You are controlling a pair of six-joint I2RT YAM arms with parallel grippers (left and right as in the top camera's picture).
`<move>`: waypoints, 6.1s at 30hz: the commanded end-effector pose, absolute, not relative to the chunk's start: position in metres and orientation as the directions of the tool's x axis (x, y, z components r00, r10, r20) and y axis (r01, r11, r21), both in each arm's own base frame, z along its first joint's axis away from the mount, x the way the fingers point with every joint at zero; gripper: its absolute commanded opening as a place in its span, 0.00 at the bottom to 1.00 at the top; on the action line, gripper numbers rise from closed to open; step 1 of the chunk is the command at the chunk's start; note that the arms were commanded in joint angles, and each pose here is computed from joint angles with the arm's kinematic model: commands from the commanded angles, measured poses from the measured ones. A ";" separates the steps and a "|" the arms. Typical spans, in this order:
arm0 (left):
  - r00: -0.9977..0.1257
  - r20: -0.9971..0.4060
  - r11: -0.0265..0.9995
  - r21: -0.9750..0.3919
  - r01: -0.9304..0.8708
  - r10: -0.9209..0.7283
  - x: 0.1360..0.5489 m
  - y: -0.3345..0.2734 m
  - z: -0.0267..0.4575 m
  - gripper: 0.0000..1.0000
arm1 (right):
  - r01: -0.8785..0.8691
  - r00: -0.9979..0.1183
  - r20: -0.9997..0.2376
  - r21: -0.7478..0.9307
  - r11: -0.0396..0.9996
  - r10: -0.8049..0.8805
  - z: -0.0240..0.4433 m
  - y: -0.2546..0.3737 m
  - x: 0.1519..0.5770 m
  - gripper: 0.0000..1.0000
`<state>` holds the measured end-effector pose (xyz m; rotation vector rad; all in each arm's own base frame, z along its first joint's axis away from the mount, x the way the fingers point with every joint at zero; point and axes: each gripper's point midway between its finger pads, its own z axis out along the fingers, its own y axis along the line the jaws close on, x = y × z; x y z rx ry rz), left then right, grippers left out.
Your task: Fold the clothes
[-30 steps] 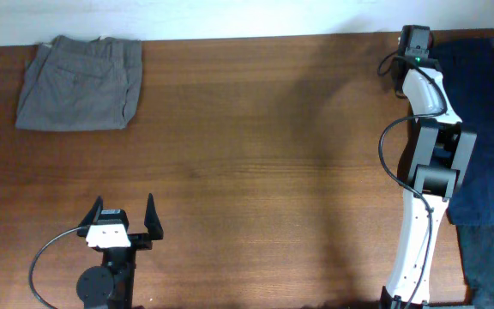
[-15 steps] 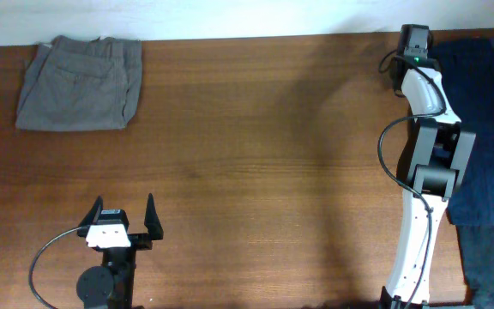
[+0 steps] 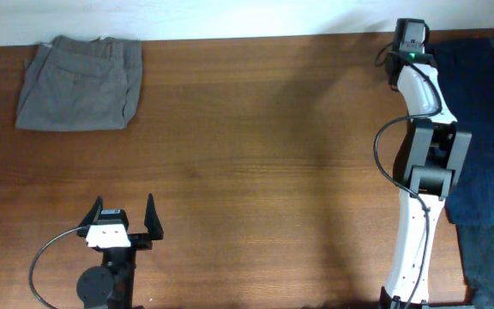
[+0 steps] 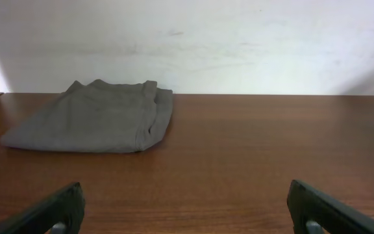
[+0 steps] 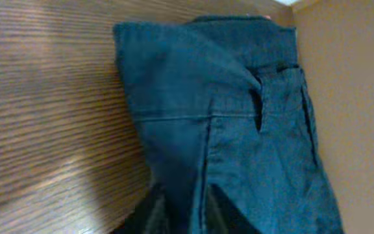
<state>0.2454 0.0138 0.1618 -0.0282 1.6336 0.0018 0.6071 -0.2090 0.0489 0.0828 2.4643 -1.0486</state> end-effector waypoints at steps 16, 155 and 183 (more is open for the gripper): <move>-0.064 -0.998 1.000 -0.013 -0.005 -0.013 0.245 0.011 0.160 0.99 | 0.252 -0.881 -0.457 -0.670 0.699 -0.120 0.067 -0.202 0.611 0.04; -0.064 -0.998 1.000 -0.012 -0.006 -0.013 0.245 0.011 0.160 0.99 | 0.224 -0.890 -0.399 0.043 0.974 0.222 0.005 -0.122 0.594 0.03; -0.064 -0.998 1.000 -0.013 -0.005 -0.013 0.245 0.011 0.160 0.99 | 0.467 -0.847 -0.368 -0.173 0.867 0.383 -0.037 -0.259 0.546 0.04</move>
